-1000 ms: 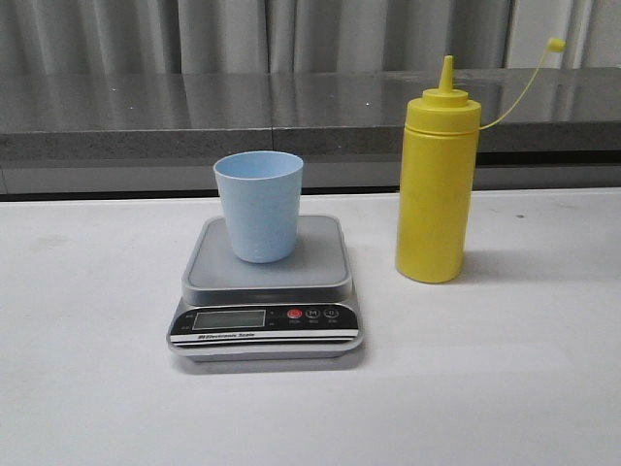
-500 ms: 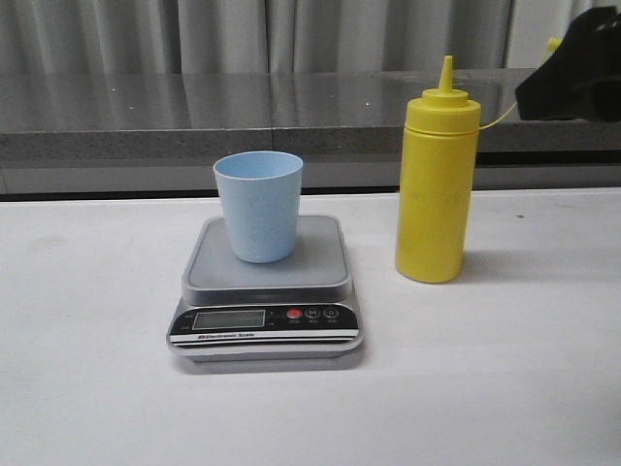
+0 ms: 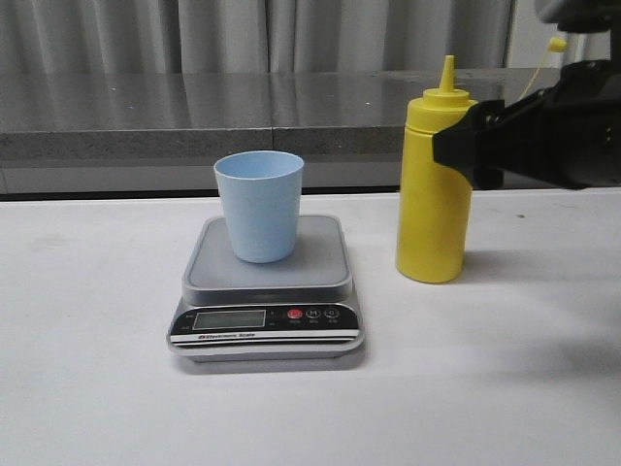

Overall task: Pour seasoning into cup on scale with both arms
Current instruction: 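Reach the right gripper to the yellow bottle and grasp it, then lift the yellow bottle and tilt its nozzle toward the cup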

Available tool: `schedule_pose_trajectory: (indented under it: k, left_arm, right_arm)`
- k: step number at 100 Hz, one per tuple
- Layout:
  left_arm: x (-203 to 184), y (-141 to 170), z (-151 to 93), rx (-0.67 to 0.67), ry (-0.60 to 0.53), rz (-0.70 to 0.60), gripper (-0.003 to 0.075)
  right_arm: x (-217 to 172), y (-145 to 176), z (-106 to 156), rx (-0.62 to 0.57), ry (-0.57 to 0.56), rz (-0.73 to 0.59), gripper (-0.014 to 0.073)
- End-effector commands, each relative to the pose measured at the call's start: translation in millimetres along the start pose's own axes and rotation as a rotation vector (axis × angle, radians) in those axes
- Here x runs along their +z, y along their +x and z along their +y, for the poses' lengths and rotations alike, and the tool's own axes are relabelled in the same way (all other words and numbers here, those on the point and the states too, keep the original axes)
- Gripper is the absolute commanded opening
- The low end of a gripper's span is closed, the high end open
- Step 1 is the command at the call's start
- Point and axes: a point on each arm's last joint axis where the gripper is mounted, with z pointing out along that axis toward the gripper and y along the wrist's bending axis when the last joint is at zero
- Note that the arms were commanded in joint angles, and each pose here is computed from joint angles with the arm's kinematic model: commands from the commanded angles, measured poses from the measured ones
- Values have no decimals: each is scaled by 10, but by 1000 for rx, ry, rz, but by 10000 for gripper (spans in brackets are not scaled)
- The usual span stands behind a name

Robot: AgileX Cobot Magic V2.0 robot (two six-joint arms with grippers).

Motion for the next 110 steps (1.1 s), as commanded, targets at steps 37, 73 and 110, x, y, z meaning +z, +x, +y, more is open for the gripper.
schedule_pose_trajectory:
  k: [37, 73, 110]
  left_arm:
    - [-25, -139, 8, -14, -7, -89, 10]
    - [-25, -139, 8, -14, -7, -89, 10]
    - [-25, -139, 8, -14, -7, -89, 10]
  right_arm:
    - [475, -116, -11, 51, -16, -134, 608]
    - [813, -83, -32, 52, -16, -145, 608]
    - [884, -108, -34, 52, -18, -159, 181]
